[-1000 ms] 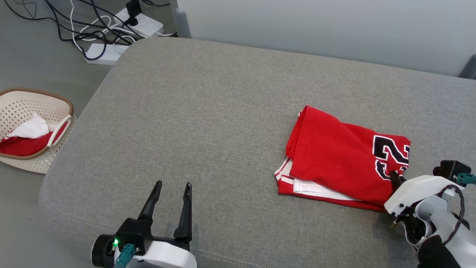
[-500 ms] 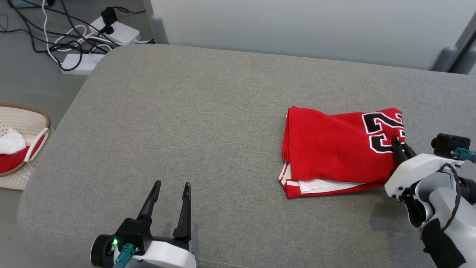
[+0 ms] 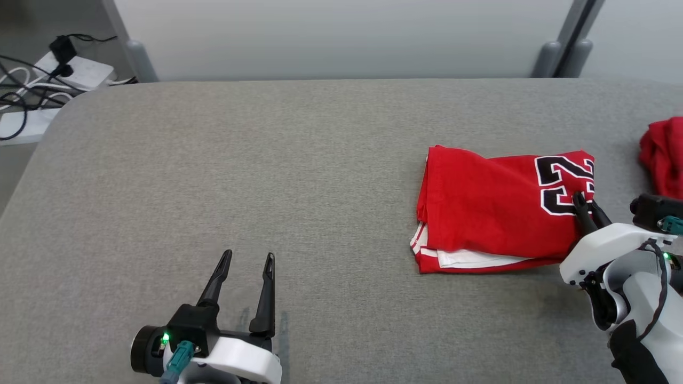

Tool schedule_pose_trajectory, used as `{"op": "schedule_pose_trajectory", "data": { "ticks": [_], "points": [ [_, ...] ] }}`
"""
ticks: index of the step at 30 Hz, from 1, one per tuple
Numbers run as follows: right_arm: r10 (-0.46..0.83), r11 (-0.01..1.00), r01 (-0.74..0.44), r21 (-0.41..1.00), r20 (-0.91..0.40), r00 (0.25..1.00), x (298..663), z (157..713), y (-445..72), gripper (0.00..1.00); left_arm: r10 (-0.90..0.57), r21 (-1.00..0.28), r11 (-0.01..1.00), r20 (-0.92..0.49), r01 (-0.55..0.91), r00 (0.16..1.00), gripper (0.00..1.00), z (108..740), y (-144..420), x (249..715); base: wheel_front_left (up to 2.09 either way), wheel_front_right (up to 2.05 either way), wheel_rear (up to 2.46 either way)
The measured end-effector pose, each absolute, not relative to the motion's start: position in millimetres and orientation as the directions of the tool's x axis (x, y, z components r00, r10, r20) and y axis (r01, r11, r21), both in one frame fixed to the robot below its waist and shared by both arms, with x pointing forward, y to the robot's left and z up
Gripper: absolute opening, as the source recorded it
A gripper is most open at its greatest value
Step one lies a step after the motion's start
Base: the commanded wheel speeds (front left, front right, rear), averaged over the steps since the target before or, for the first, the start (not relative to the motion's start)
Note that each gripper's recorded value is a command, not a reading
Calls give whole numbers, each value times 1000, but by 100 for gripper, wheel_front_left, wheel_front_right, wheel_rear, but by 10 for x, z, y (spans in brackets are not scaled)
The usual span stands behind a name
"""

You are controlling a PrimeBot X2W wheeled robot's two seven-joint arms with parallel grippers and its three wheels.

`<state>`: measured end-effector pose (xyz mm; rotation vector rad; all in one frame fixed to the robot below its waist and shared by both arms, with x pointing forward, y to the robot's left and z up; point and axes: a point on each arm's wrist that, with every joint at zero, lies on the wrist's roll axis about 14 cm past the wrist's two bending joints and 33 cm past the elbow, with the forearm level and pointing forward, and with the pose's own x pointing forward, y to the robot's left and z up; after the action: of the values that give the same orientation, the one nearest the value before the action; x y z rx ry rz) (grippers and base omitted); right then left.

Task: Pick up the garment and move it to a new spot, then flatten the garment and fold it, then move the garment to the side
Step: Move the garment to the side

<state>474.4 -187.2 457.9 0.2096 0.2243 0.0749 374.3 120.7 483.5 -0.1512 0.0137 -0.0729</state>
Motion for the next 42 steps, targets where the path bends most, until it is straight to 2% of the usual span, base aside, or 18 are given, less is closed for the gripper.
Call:
{"op": "schedule_pose_trajectory", "data": {
  "ticks": [16, 29, 36, 42],
  "points": [
    [-126, 953, 178, 245, -214, 969, 4190, 4507, -2629, 0, -326, -150, 934, 8, 323, 945, 100, 4834, 360, 4064, 0, 0, 0],
    [-233, 927, 282, 247, -208, 950, 3860, 4543, -2978, 0, -451, -148, 881, 18, 449, 892, 100, 4841, -109, 4097, 0, 0, 0],
    [-199, 951, 240, 196, -208, 958, 3907, 4551, -2918, 0, -473, -143, 872, 8, 469, 881, 100, 4797, -157, 4075, 0, 0, 0],
    [-126, 982, 144, 120, -148, 981, 4298, 4836, -2795, 0, -462, -138, 879, -8, 456, 887, 100, 4719, -98, 4112, 0, 0, 0]
  ]
}}
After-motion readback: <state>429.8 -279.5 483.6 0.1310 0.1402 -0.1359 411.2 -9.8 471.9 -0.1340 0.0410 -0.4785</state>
